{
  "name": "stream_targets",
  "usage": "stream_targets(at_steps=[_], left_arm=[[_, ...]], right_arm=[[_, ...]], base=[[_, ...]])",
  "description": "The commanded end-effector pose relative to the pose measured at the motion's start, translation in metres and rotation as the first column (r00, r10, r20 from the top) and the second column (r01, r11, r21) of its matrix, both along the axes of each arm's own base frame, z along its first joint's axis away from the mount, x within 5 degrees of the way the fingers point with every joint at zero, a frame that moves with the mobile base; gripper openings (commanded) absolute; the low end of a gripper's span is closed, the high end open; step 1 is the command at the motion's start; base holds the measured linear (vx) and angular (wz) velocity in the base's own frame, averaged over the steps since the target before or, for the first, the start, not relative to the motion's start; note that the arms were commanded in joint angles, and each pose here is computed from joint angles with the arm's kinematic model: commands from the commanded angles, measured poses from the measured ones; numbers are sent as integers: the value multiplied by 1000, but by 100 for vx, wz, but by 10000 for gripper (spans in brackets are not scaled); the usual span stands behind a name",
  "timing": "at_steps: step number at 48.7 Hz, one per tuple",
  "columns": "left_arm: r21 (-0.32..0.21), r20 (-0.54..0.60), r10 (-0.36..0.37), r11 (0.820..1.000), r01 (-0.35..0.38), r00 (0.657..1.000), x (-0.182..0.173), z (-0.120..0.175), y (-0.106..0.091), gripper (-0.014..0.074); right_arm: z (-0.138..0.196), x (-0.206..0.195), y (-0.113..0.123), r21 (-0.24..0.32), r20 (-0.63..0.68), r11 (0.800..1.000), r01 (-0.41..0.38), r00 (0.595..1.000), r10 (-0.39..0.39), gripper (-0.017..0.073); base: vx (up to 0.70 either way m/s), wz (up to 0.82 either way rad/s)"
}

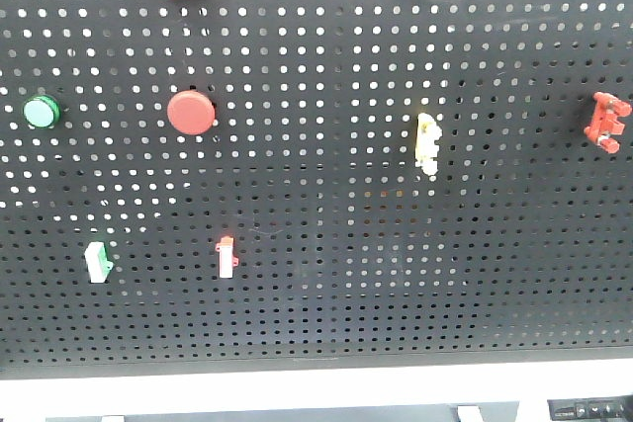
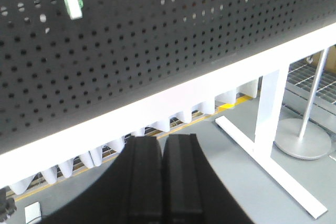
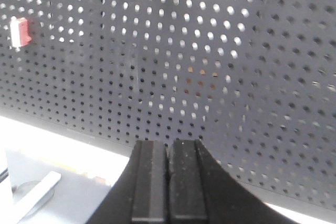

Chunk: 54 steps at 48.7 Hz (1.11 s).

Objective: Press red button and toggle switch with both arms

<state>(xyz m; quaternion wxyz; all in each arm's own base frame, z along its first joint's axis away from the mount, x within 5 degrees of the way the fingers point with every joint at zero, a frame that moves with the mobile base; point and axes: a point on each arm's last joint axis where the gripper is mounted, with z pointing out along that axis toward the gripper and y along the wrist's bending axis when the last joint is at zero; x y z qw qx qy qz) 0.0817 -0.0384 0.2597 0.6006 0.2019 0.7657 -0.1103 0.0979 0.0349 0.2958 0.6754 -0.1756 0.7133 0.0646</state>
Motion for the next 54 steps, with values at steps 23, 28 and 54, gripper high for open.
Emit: stream_targets(at_steps=[23,28,54], left_arm=[[-37,57,2,999,0,998,2,12,-1,2],[-37,57,2,999,0,998,2,12,-1,2],[-149,105,265,957,-248,959,-18,-71,26,2]], right_arm=[[7,-8,0,13,100,999,-31,995,29,-3],[7,-8,0,13,100,999,-31,995,29,-3],[7,-8,0,13,100,999,-31,995,29,-3]], base=[[0,0],[0,0],[0,0]])
